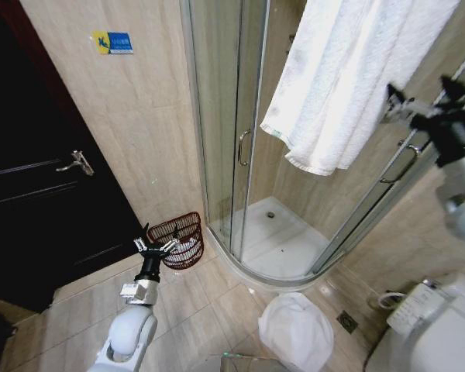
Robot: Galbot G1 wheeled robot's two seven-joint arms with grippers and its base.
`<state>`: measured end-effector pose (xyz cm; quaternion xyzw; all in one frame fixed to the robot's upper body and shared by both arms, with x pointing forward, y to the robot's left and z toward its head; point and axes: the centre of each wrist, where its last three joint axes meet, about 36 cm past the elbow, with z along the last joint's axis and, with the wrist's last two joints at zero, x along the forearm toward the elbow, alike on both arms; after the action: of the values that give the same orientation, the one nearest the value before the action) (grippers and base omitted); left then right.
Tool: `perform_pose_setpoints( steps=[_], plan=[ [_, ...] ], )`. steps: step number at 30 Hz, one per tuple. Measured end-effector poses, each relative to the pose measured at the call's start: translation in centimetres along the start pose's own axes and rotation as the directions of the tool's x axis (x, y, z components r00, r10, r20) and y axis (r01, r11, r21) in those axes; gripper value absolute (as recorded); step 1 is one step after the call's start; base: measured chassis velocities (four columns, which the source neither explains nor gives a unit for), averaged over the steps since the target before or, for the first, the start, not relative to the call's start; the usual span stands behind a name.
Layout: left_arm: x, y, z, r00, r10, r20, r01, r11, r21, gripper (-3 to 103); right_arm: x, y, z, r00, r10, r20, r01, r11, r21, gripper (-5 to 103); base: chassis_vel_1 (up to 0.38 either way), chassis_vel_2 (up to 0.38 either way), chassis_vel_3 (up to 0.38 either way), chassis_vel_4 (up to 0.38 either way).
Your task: Discard the used towel into the hamper.
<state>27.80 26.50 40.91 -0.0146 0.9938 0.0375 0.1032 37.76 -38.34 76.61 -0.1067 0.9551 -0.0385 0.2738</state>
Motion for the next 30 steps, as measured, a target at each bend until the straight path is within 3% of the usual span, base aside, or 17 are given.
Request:
perform_pose_setpoints(
  steps=[15,24,30],
  plan=[
    [0.4,0.1,-0.7,1.000,0.012,0.018,-0.012,1.000,-0.016,99,-4.6,1.5,-6.6,0.990,-0.133,0.038,0.132,0.991,0.010,100,0.000,0.000,0.000,0.000],
    [0.5,0.1,-1.0,1.000,0.014,0.022,-0.014,1.000,-0.017,99,-9.0,3.5,-7.3,0.990,-0.123,0.063,0.125,0.992,-0.023,100,0.000,0.000,0.000,0.000],
    [0.6,0.0,-1.2,0.999,0.012,0.030,-0.011,1.000,-0.014,99,-11.1,4.6,-7.0,0.996,-0.058,0.062,0.059,0.998,-0.006,100,0.000,0.000,0.000,0.000]
  ],
)
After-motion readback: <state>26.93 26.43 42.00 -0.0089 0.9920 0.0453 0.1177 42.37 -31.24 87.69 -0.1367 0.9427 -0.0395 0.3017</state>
